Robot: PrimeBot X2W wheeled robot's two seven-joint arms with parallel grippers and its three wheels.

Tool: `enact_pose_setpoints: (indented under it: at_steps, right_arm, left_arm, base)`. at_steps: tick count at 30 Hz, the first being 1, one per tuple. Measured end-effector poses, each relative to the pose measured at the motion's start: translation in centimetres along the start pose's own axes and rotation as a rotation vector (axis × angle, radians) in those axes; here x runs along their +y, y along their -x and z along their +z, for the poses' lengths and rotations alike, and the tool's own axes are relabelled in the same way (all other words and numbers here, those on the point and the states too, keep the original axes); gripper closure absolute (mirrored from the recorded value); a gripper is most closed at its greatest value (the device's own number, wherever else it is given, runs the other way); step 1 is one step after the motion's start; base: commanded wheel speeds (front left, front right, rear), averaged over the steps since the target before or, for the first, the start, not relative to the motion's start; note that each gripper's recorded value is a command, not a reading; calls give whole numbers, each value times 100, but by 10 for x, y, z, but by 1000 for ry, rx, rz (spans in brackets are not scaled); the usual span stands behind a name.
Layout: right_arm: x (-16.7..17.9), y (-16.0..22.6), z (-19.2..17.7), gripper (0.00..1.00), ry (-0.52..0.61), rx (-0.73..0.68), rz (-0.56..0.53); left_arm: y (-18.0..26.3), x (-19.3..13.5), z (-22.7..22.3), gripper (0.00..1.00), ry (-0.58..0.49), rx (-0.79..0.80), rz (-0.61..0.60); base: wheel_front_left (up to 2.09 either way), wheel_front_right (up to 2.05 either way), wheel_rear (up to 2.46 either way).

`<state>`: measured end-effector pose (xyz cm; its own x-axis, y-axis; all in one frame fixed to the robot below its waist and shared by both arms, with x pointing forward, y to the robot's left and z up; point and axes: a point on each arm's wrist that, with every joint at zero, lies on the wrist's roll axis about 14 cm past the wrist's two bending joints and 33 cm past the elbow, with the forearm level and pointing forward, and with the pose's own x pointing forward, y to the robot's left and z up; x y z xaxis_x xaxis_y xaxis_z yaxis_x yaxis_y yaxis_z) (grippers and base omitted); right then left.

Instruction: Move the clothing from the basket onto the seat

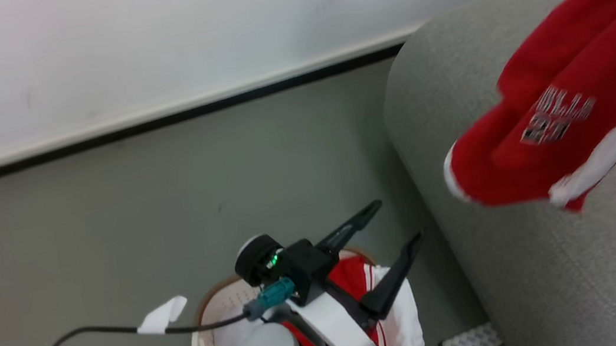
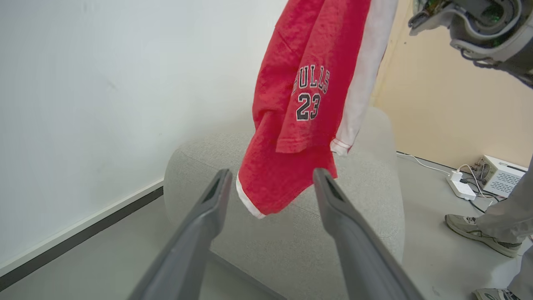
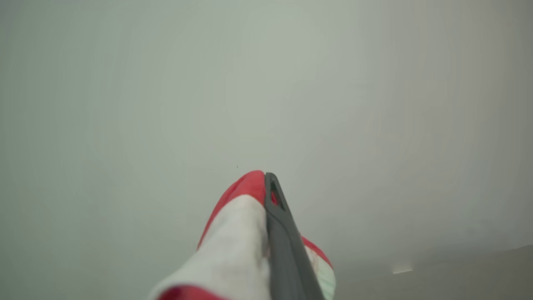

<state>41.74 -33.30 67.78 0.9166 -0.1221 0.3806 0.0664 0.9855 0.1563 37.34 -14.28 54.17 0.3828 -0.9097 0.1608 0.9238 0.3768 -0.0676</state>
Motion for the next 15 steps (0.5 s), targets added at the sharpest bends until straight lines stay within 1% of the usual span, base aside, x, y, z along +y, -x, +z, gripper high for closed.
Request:
enact_pose_setpoints:
  at_steps: [3, 7, 11, 15]
  right_arm:
    - [-12, -29, 10, 100, 42, -22, -13]
    - [-36, -67, 19, 100, 86, -38, -59]
    - [-65, -93, 1, 100, 120, 12, -130]
    - [-91, -110, -33, 100, 160, 84, -200]
  left_arm:
    - [3, 20, -12, 0, 12, 18, 19]
    - [9, 47, -29, 0, 35, 37, 50]
    - [16, 71, -46, 0, 58, 53, 79]
    - [24, 90, -64, 0, 82, 76, 111]
  base:
    - [0, 0, 0]
    - [0, 0, 0]
    - [0, 0, 0]
    - [0, 0, 0]
